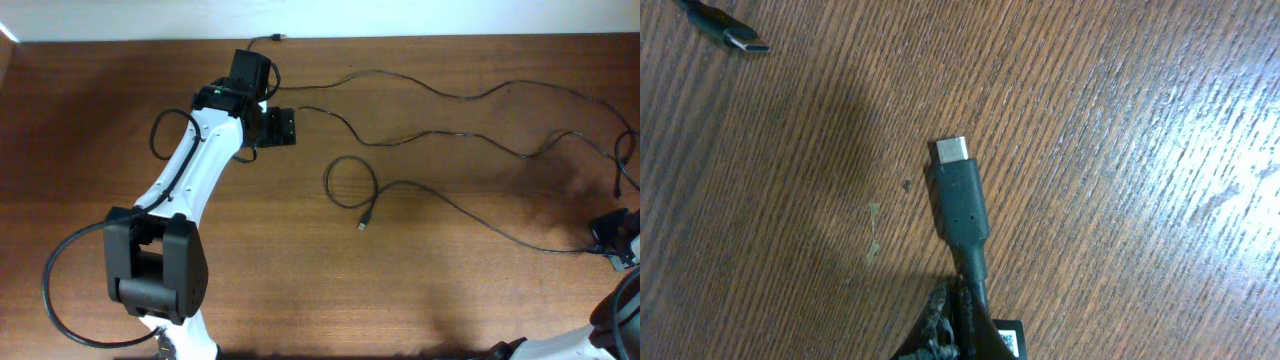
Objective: Untangle cables
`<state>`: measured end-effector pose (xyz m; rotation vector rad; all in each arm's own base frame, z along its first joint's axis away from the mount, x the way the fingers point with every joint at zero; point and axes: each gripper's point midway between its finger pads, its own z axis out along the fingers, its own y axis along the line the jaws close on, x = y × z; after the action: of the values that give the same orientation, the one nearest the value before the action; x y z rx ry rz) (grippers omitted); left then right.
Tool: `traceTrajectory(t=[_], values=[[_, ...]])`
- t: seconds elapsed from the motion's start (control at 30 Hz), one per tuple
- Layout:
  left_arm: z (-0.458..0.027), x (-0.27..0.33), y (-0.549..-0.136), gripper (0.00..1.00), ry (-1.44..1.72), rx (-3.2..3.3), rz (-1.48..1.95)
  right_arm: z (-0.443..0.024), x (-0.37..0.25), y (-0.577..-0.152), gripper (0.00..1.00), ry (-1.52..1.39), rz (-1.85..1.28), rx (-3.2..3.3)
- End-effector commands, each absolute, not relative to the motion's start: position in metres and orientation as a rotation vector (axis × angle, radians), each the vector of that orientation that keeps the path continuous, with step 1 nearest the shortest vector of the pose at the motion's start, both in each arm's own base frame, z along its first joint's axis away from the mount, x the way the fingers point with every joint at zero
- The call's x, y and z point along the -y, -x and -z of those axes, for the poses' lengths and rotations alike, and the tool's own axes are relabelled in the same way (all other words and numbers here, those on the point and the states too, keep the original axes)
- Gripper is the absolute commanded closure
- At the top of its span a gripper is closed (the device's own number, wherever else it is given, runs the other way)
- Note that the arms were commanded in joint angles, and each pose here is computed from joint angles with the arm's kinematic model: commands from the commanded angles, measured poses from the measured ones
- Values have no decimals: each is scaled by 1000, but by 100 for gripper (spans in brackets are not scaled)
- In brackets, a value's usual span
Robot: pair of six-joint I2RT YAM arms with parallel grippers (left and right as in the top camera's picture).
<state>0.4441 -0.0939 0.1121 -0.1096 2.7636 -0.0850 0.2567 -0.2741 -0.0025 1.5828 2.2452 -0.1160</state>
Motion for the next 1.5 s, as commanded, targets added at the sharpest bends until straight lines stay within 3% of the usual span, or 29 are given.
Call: traceTrajectory(t=[0.0, 0.27, 0.43, 0.6, 0.93, 1.23, 1.47], values=[[-118, 91, -445, 1, 99, -2747, 71, 27, 251, -240, 96, -1621, 59, -2336], [-121, 105, -450, 1, 98, -2729, 186, 27, 251, -240, 96, -1622, 57, -2338], [-125, 165, -439, 1, -585, -2629, 294, 27, 250, -240, 96, -1621, 51, -2339], [-112, 182, -415, 1, -743, -2669, 117, 27, 249, -239, 96, -1625, 49, -2345], [-20, 193, -405, 1, -761, -2826, -152, 27, 247, -241, 95, -1621, 28, -2344], [-2, 192, -413, 1, -637, -2846, -184, 27, 247, -241, 95, -1621, 29, -2345], [-2, 173, -410, 1, -255, -2891, -284, 27, 247, -241, 95, -1621, 29, -2345]])
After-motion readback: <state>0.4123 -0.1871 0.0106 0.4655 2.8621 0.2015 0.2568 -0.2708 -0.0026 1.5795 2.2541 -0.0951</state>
